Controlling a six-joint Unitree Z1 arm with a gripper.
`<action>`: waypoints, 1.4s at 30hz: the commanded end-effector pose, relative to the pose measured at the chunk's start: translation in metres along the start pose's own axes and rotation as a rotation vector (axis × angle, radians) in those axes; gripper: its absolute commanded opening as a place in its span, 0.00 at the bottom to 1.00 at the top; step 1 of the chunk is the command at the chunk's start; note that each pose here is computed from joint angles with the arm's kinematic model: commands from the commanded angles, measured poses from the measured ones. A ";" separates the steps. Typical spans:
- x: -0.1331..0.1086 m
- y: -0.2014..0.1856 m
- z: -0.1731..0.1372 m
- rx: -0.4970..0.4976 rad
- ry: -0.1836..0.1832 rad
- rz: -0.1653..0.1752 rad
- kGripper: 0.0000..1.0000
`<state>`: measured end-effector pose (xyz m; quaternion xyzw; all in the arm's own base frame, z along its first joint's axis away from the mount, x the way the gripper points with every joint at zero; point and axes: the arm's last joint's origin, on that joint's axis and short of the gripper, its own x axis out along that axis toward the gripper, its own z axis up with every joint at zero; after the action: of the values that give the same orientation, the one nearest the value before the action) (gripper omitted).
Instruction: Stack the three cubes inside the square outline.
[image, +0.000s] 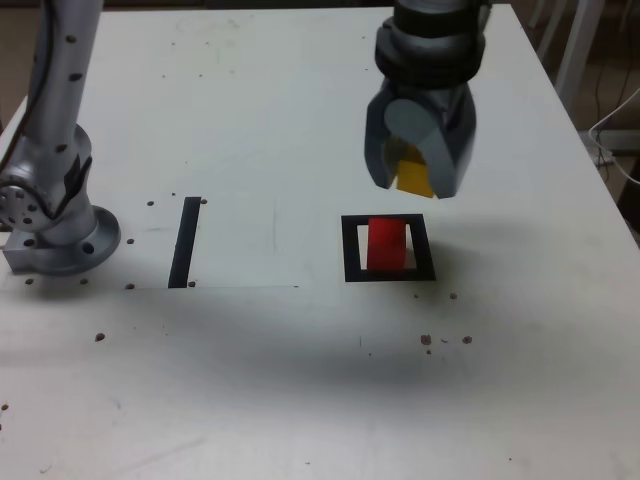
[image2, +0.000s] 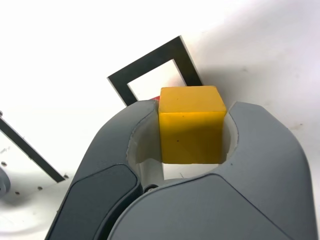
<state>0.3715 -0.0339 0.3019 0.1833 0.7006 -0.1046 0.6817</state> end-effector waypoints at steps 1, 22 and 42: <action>-0.004 -0.003 -0.005 -0.029 -0.008 0.009 0.16; 0.016 -0.023 -0.020 -0.168 0.046 -0.051 0.16; 0.035 -0.025 -0.015 -0.223 0.015 -0.080 0.17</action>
<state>0.3468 -0.0463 0.2683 0.0803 0.7183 -0.0515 0.6892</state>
